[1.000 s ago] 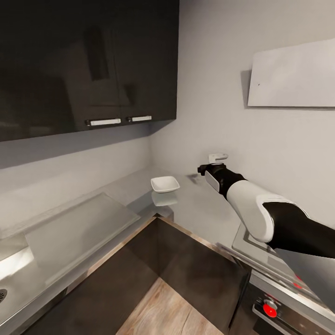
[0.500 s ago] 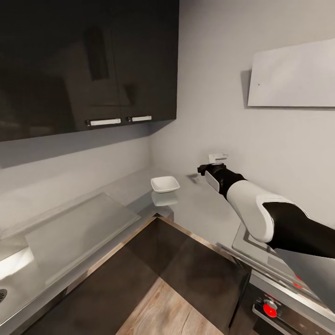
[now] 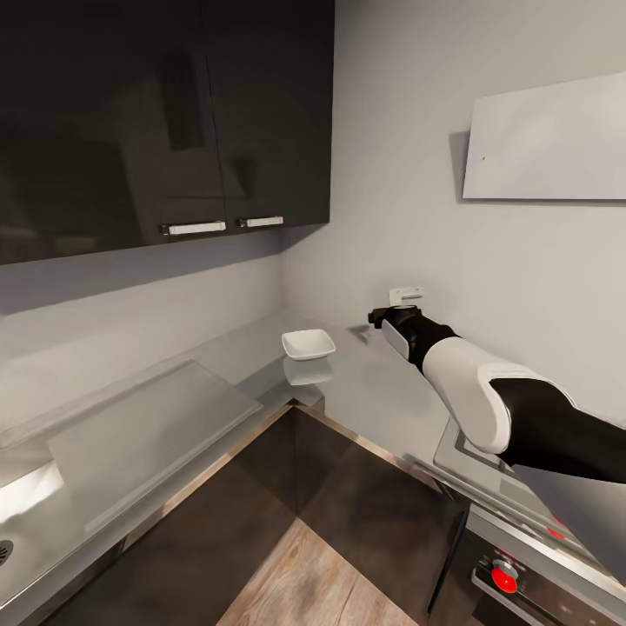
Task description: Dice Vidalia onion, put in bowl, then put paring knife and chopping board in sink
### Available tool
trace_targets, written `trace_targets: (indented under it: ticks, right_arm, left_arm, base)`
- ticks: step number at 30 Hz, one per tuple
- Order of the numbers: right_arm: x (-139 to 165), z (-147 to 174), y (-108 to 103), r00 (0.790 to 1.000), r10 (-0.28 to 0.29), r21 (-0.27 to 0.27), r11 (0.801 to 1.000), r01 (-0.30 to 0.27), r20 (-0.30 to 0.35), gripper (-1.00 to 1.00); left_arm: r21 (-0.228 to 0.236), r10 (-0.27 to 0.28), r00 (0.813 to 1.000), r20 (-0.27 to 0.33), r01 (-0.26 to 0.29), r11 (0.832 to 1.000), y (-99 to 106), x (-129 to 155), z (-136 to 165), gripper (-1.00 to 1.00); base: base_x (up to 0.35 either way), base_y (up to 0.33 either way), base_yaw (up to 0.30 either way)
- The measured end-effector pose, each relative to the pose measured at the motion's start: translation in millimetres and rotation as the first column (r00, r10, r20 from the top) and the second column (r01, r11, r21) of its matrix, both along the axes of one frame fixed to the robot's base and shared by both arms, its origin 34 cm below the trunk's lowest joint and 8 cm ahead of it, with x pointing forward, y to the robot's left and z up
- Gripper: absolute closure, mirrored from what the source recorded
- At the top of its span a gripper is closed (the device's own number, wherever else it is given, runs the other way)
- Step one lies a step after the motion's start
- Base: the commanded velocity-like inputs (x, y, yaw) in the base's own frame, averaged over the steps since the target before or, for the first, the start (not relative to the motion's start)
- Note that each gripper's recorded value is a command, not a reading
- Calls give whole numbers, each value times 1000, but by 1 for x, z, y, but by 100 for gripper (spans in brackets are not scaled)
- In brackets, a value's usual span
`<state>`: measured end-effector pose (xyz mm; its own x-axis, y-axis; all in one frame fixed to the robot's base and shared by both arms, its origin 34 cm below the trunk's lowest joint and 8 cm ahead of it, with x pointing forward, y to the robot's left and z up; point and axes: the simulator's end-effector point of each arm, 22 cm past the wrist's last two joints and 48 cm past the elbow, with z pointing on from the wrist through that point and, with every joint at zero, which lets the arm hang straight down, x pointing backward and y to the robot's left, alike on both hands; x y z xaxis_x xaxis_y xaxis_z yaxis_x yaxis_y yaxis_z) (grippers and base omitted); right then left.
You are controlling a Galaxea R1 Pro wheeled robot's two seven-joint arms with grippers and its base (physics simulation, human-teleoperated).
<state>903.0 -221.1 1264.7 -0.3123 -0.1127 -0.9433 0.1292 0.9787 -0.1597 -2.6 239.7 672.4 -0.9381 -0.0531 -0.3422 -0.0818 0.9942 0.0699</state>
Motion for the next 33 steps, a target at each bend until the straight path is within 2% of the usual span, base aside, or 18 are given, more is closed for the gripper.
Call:
trace_targets:
  ticks: [3, 6, 8, 10, 13, 16, 18, 19, 20, 21, 26, 33]
  right_arm:
    - [0, 0, 1, 1000, 1, 0, 1000, -1, 0, -100]
    - [0, 0, 0, 1000, 1, 0, 1000, -1, 0, -100]
    - [0, 0, 0, 1000, 1, 0, 1000, -1, 0, -100]
    - [0, 0, 0, 1000, 0, 0, 1000, 0, 0, -100]
    - [0, 0, -1, 1000, -1, 0, 1000, 1, -1, -100]
    - [0, 0, 0, 1000, 0, 0, 1000, 0, 0, -100]
    - [0, 0, 0, 1000, 0, 0, 1000, 0, 0, -100]
    - [0, 0, 0, 1000, -1, 0, 1000, 1, 0, -100]
    - [0, 0, -1, 1000, -1, 0, 1000, 1, 0, -100]
    - [0, 0, -1, 1000, -1, 0, 1000, 1, 0, -100]
    - [0, 0, -1, 1000, -1, 0, 1000, 1, -1, -100]
    - [0, -1, -2, 1000, -2, -1, 1000, 2, -2, -100]
  left_arm:
    - [-135, -46, 997, -68, 37, 990, -31, 16, -16, -100]
    - [-260, -102, 985, -141, 62, 964, -43, 24, -24, -100]
    - [-310, -125, 979, -161, 70, 948, -45, 31, -25, -100]
    - [-332, -135, 977, -166, 74, 940, -47, 36, -25, -100]
    - [-342, -140, 979, -150, 81, 936, -48, 45, -25, -100]
    - [-334, -142, 987, -72, 110, 936, -46, 83, -22, -100]
    - [-316, -141, 989, 53, 151, 937, -47, 142, -11, -100]
    - [-303, -141, 982, 128, 174, 937, -48, 177, 0, -100]
    - [-287, -139, 967, 215, 199, 937, -49, 215, 16, -100]
    - [-279, -139, 957, 254, 210, 937, -50, 228, 26, -100]
    - [-265, -138, 941, 308, 224, 938, -50, 231, 48, -100]
    - [-232, -105, 948, 302, 180, 956, -34, 227, 47, -100]
  base:
    - [0, 0, 0]
    - [0, 0, 0]
    - [0, 0, 0]
    - [0, 0, 0]
    - [0, 0, 0]
    - [0, 0, 0]
    - [0, 0, 0]
    - [0, 0, 0]
    - [0, 0, 0]
    - [0, 0, 0]
    - [0, 0, 0]
    - [0, 0, 0]
